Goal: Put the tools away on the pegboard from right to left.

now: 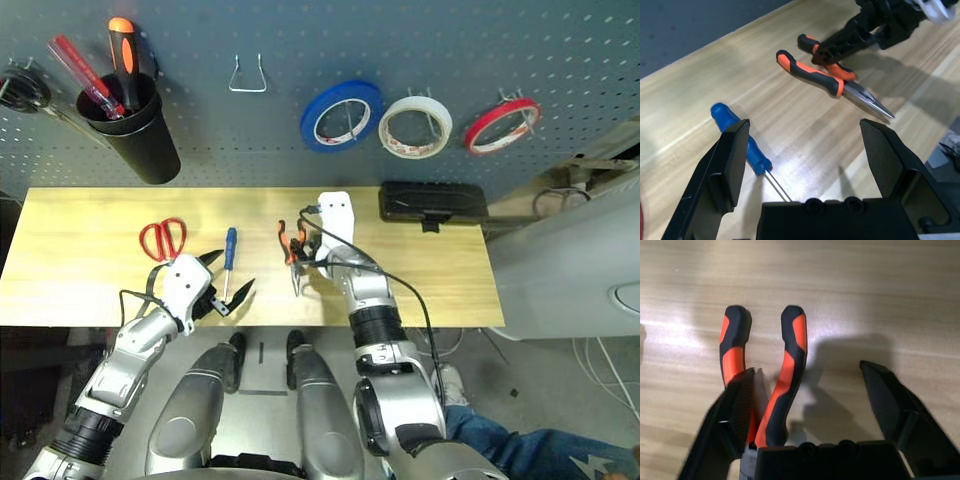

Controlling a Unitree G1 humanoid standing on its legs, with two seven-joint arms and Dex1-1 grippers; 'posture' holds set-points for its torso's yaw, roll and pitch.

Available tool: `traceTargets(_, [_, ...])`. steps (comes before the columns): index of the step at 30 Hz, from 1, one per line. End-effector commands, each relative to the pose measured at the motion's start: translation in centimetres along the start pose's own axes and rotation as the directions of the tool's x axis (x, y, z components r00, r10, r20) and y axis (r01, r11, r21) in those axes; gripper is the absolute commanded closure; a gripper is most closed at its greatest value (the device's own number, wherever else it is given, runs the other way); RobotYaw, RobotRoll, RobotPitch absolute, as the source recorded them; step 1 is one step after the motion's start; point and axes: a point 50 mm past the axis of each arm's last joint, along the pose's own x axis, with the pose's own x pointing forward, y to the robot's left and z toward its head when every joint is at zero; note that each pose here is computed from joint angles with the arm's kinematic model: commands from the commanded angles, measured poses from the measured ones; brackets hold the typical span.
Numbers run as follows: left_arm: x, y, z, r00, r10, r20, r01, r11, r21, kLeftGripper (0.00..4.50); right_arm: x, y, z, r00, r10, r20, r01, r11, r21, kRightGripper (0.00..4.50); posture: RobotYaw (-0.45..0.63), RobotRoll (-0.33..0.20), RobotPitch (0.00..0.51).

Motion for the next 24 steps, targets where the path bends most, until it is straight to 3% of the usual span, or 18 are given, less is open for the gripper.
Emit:
traceTargets(1, [-0.4,-0.9,-0.6,1.000,-0.014,-0.026,0.014,1.000,-0.024,0.00,0.3,0.1,-2.1,0.996,-0.005,-0.084,0.007,1.000,0.017,1.36,0.17,0.000,0.469])
traceTargets(10, [-0.3,-0.9,0.1,0.999,0.000,0.041,0.001,1.000,-0.022,0.00,0.3,-0.3,-1.1,0.998,-0.030,-0.049,0.031,0.999,0.025,4.23,0.17,0.000,0.454])
traceTargets(24, [-1.0,1.5,3.2,0.955,0.122,0.270,-0.121,0.992,-0.020,0.00,-2.0,0.3,3.1,0.975,0.159,0.153,-0.154,0.987,-0.043,4.23,0.16,0.000,0.363])
